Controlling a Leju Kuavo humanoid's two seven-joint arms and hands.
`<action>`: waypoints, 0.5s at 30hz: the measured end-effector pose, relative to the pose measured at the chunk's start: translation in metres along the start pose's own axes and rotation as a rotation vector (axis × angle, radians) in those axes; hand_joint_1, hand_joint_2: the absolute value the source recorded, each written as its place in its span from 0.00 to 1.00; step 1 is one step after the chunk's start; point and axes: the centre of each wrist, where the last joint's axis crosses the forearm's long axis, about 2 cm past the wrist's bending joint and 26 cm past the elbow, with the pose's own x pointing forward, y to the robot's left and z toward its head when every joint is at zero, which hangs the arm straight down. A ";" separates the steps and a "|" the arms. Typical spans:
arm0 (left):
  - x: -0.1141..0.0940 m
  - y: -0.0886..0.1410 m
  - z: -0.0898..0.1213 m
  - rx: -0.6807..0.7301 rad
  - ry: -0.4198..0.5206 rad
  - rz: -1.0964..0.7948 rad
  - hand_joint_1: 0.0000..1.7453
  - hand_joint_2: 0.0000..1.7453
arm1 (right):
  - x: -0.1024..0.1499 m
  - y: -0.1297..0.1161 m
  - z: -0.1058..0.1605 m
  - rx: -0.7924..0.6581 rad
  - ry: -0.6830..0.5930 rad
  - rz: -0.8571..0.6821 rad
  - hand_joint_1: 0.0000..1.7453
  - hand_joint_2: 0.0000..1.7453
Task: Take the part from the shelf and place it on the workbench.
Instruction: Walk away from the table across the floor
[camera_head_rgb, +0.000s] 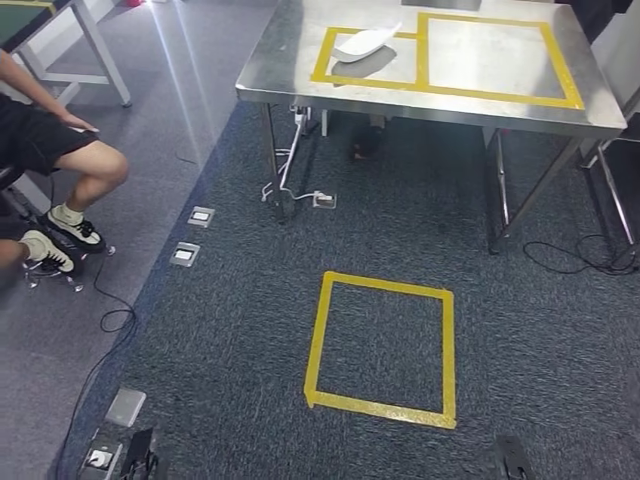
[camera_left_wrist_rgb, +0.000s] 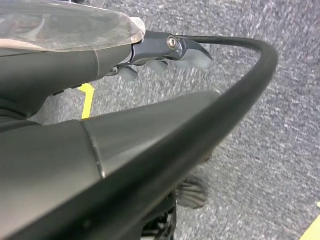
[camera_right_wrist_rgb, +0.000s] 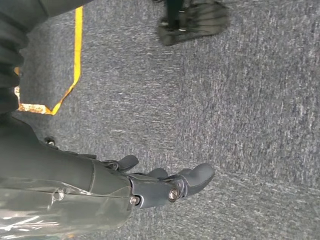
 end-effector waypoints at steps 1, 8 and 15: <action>0.000 0.000 0.000 0.000 -0.001 -0.001 0.00 0.00 | 0.000 0.000 0.000 0.000 -0.001 -0.002 0.00 0.00; 0.001 -0.002 0.000 -0.004 0.002 -0.007 0.00 0.00 | 0.002 -0.001 0.000 -0.008 -0.038 -0.034 0.00 0.00; 0.002 -0.002 0.000 0.004 0.006 -0.006 0.00 0.00 | 0.010 -0.002 -0.001 -0.041 -0.092 -0.043 0.00 0.00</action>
